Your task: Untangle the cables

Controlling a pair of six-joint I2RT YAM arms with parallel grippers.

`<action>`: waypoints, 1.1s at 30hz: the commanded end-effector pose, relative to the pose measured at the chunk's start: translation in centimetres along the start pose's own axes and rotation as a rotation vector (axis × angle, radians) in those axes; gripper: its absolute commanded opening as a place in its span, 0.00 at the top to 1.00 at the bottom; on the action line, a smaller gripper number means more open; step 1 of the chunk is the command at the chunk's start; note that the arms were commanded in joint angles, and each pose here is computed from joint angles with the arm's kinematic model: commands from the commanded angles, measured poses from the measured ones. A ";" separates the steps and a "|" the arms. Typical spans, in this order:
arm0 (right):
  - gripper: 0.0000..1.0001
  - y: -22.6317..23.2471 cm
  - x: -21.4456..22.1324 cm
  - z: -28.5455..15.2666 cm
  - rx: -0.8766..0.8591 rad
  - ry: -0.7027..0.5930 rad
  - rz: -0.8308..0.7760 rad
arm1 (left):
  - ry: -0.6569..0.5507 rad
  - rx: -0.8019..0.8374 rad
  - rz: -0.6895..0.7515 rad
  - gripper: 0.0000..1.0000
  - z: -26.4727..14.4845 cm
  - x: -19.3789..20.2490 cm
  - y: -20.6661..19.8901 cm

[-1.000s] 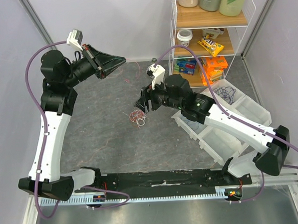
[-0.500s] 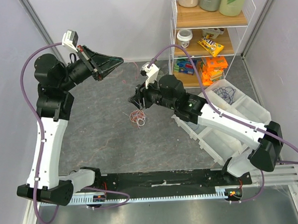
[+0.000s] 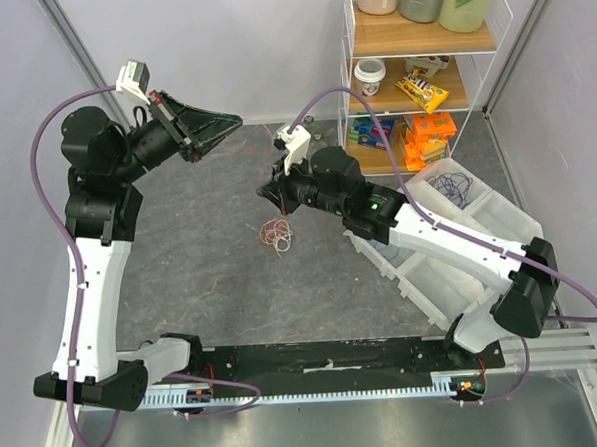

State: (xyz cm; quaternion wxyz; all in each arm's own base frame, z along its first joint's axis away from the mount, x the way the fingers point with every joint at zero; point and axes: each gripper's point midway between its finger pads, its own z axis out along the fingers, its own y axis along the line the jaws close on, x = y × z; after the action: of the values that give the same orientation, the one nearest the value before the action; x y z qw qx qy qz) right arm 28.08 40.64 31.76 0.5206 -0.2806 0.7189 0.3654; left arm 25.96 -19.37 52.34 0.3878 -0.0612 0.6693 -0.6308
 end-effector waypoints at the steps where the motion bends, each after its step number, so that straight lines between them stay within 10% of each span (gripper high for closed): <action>1: 1.00 1.9 -7.8 -3.3 -0.030 -0.160 -0.019 | -0.064 -0.147 0.121 0.98 -1.8 -0.5 2.0; 23: 1.00 7.3 -26.4 -14.2 -0.149 -0.557 0.064 | 0.040 -0.349 -0.112 0.96 -2.8 5.0 14.0; 33: 1.00 9.6 -32.8 -18.1 -0.230 -0.718 0.048 | 0.042 -0.318 -0.099 0.64 -3.2 5.7 13.6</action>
State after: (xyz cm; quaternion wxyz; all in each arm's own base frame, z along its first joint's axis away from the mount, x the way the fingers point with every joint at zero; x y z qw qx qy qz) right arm 23.46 35.18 61.20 0.6516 -0.1925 0.5436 0.4927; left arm 26.21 -17.11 35.82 0.3143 -0.1632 0.7783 -0.5185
